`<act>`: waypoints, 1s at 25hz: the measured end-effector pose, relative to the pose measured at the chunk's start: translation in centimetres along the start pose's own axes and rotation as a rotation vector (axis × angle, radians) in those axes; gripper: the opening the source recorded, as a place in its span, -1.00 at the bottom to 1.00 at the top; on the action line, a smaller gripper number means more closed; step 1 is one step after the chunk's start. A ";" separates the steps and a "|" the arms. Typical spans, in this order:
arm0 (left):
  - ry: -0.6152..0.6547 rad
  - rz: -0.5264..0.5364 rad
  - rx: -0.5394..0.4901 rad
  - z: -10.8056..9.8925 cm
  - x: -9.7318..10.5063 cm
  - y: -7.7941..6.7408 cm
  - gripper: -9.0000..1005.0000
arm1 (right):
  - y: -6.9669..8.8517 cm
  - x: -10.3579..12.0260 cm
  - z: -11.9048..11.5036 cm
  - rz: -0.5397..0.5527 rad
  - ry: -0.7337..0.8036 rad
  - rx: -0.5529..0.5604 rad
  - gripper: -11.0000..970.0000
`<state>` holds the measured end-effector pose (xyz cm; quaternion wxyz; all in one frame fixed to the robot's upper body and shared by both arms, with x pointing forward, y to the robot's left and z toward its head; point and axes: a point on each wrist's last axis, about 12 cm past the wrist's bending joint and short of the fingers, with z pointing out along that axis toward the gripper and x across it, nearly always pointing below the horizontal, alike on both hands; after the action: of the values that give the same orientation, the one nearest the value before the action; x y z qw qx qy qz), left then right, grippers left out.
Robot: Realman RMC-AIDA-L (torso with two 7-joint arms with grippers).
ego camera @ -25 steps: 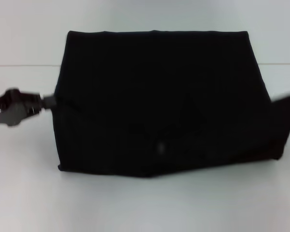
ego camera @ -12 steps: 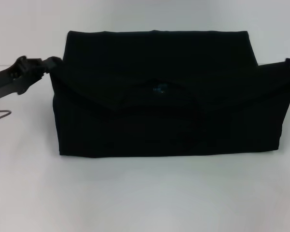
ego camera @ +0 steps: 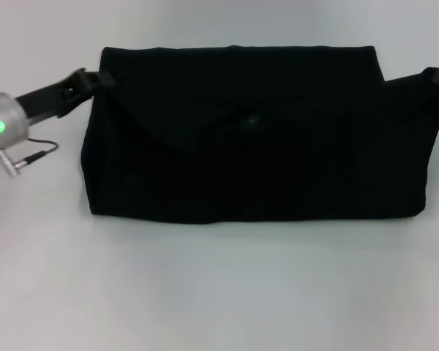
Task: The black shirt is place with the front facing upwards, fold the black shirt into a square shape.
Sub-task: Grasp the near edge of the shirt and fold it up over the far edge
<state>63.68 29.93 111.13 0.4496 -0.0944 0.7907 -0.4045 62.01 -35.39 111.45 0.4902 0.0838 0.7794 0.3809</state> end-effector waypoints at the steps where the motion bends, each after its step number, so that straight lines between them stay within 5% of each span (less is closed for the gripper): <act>1: 0.004 0.022 -0.020 0.6 0.3 -0.2 -0.87 | -0.1 0.0 0.2 -0.009 -0.004 0.017 -0.91; 11: -0.034 0.122 -0.123 3.7 1.3 -1.3 -0.86 | 0.2 2.1 3.8 -0.146 0.031 0.163 -0.91; 25: -0.076 0.124 -0.159 3.9 0.5 -1.3 -0.86 | 0.9 2.4 4.8 -0.185 0.051 0.162 -0.90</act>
<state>66.24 26.69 110.71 0.4946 -0.0957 0.8070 -0.3082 64.55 -31.06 109.27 0.4949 0.0410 0.8243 0.2720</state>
